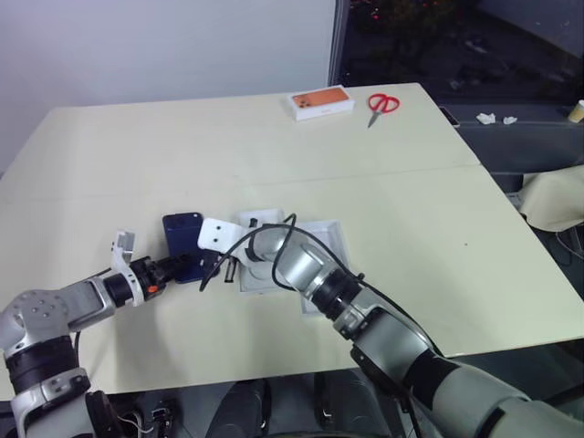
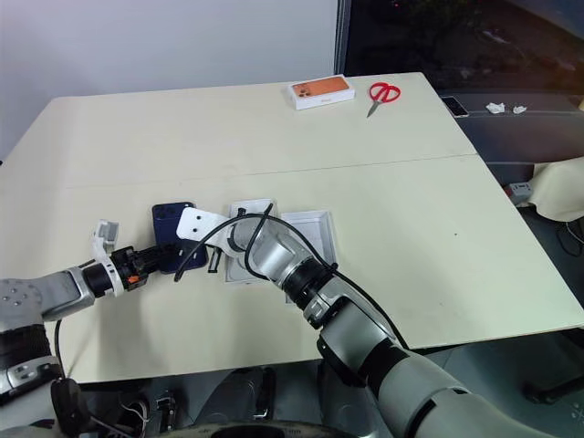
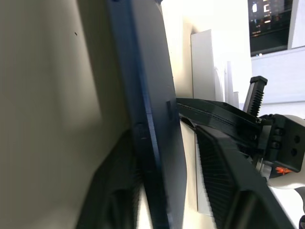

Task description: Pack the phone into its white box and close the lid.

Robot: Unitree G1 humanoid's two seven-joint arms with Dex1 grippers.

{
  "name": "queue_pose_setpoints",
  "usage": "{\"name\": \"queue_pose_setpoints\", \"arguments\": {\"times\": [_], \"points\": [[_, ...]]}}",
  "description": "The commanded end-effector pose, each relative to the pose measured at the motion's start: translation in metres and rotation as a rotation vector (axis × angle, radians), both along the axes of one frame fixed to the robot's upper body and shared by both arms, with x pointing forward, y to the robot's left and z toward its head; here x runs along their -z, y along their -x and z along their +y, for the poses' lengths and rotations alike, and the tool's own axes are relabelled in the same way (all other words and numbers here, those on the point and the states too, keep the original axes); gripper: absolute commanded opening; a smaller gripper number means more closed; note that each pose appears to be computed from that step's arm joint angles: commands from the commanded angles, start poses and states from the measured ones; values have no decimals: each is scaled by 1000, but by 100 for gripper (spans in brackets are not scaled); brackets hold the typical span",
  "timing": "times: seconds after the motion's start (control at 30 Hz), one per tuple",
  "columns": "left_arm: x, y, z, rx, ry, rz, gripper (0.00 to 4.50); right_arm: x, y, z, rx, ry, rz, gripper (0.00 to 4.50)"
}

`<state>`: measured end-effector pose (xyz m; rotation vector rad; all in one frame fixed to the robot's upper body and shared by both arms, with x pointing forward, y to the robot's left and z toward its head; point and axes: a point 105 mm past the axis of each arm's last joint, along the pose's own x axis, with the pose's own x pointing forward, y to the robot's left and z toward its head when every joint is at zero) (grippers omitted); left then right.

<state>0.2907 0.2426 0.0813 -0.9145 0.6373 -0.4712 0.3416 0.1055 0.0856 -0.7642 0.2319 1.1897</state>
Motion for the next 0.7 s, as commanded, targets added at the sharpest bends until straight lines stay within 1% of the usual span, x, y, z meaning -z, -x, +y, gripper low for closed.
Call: {"name": "queue_pose_setpoints", "arguments": {"times": [0.03, 0.07, 0.17, 0.23, 0.27, 0.43, 0.5, 0.57, 0.7], "points": [[-3, -2, 0, -6, 11, -23, 194, -2, 4, 4, -22, -6, -11, 0], [-4, -2, -1, -4, 22, -26, 194, -2, 4, 4, -22, -5, -12, 0], [-2, -3, -4, -4, 31, -25, 116, -2, 4, 3, -22, -5, -12, 0], [-2, -2, -6, 1, 43, -27, 16, -2, 4, 4, -22, -6, -12, 0], [-2, -2, -6, 3, 46, -28, 7, -2, 4, 4, -22, -6, -12, 0], [-4, -1, -8, 5, 93, -30, 7, -5, 3, 3, -22, -8, -19, 0], [-8, 1, -7, 8, 138, -34, 7, -9, 3, 3, -25, -28, -17, 0], [-13, 2, -6, 11, 183, -41, 7, -16, 5, 5, -39, -78, 2, 0], [-17, 5, 0, -4, 182, -79, 7, -55, 8, 4, -77, -314, 83, 0]]}}
